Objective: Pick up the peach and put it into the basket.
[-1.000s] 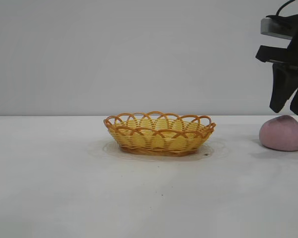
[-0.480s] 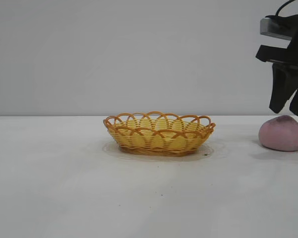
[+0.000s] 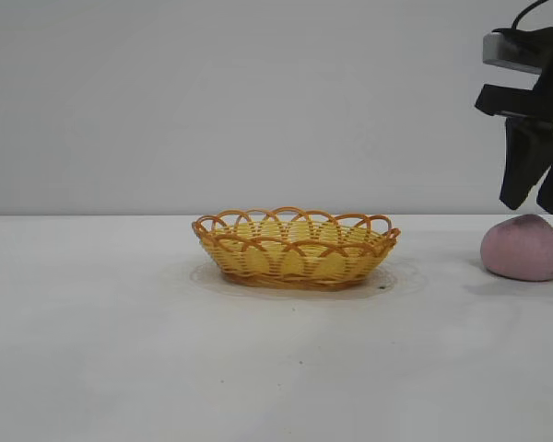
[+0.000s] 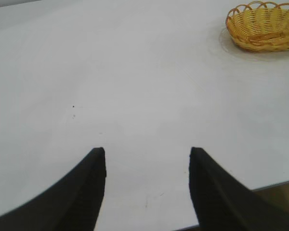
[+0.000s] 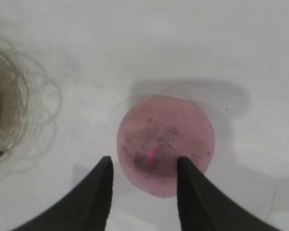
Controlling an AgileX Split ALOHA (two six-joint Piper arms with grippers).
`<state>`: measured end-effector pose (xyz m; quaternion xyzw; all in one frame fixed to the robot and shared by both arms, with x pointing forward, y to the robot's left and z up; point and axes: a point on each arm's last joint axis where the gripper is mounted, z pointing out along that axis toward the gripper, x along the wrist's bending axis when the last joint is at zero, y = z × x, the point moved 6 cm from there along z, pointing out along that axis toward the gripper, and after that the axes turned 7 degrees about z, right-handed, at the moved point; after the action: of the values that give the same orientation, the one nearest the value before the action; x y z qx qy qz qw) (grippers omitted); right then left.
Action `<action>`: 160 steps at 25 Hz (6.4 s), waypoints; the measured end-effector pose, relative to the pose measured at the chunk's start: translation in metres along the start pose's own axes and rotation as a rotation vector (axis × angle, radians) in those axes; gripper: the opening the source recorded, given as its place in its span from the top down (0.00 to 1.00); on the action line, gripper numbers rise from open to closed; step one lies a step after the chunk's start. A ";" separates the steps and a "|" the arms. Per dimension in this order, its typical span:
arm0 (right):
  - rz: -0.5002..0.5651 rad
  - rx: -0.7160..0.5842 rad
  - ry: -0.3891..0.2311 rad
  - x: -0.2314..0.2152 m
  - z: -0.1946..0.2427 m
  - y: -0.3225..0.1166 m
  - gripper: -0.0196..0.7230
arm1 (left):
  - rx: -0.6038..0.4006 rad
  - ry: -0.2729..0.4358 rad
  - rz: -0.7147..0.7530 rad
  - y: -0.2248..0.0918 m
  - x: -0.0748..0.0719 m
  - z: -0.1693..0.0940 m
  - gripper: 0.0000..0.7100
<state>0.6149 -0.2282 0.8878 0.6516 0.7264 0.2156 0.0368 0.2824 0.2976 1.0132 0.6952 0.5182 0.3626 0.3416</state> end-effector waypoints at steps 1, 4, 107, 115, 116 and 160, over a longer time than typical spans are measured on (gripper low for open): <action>0.000 0.000 0.000 0.000 0.000 0.000 0.61 | 0.004 0.023 -0.014 0.000 0.001 0.000 0.52; 0.000 0.000 0.000 0.000 0.000 0.000 0.61 | 0.014 0.082 -0.049 -0.001 0.004 0.000 0.52; 0.150 -0.468 -0.243 0.006 -0.232 -0.228 0.47 | 0.019 0.110 -0.067 -0.002 0.005 -0.001 0.52; 0.116 -0.677 -0.239 0.015 -0.253 -0.270 0.47 | 0.019 0.110 -0.065 -0.002 0.005 -0.001 0.52; 0.115 -0.683 -0.238 0.015 -0.252 -0.272 0.47 | 0.019 0.110 -0.065 -0.002 0.005 -0.001 0.52; 0.091 -0.669 -0.181 0.018 -0.240 -0.270 0.47 | 0.019 0.111 -0.065 -0.002 0.006 -0.001 0.52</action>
<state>0.2801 -0.2901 1.0117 0.6515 0.5796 0.3846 0.3028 0.2820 0.3034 1.0131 0.6602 0.5619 0.3843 0.3172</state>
